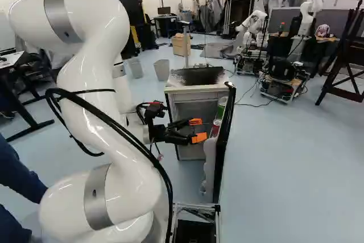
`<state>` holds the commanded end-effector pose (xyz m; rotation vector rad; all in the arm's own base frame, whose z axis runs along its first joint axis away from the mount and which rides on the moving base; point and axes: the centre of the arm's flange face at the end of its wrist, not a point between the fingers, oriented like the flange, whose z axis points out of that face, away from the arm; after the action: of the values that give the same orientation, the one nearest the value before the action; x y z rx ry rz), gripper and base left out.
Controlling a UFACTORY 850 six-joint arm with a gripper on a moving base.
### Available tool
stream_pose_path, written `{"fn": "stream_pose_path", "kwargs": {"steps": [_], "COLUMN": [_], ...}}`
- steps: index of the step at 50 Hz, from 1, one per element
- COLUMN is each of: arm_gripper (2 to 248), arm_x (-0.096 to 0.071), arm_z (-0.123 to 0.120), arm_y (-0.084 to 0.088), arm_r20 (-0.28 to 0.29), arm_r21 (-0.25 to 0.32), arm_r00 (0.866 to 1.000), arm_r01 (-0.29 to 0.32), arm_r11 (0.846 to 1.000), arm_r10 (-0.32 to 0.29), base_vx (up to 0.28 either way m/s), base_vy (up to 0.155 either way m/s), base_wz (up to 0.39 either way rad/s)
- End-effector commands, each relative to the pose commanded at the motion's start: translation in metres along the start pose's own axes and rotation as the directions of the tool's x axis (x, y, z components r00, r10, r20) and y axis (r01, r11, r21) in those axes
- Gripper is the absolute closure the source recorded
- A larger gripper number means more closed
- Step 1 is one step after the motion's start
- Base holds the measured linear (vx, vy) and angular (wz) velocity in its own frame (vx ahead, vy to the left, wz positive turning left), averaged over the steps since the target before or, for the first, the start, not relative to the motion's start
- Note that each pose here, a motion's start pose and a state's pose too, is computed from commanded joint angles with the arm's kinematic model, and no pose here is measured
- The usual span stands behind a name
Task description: Grab a drink from the fridge
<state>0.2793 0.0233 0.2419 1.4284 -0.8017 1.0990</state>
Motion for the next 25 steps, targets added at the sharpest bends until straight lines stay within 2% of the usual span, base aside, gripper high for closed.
{"fn": "stream_pose_path", "kwargs": {"steps": [14, 25], "arm_gripper": [3, 3], "arm_x": [-0.0003, 0.0031], "arm_z": [-0.0006, 0.0006], "arm_y": [0.0025, -0.0030], "arm_r20": [0.005, 0.024], "arm_r21": [-0.028, -0.061], "arm_r00": [1.000, 0.999], "arm_r01": [-0.001, -0.021], "arm_r11": [1.000, 0.998], "arm_r10": [0.001, 0.023], "base_vx": [0.000, 0.000], "base_vy": [0.000, 0.000], "base_wz": [0.000, 0.000]}}
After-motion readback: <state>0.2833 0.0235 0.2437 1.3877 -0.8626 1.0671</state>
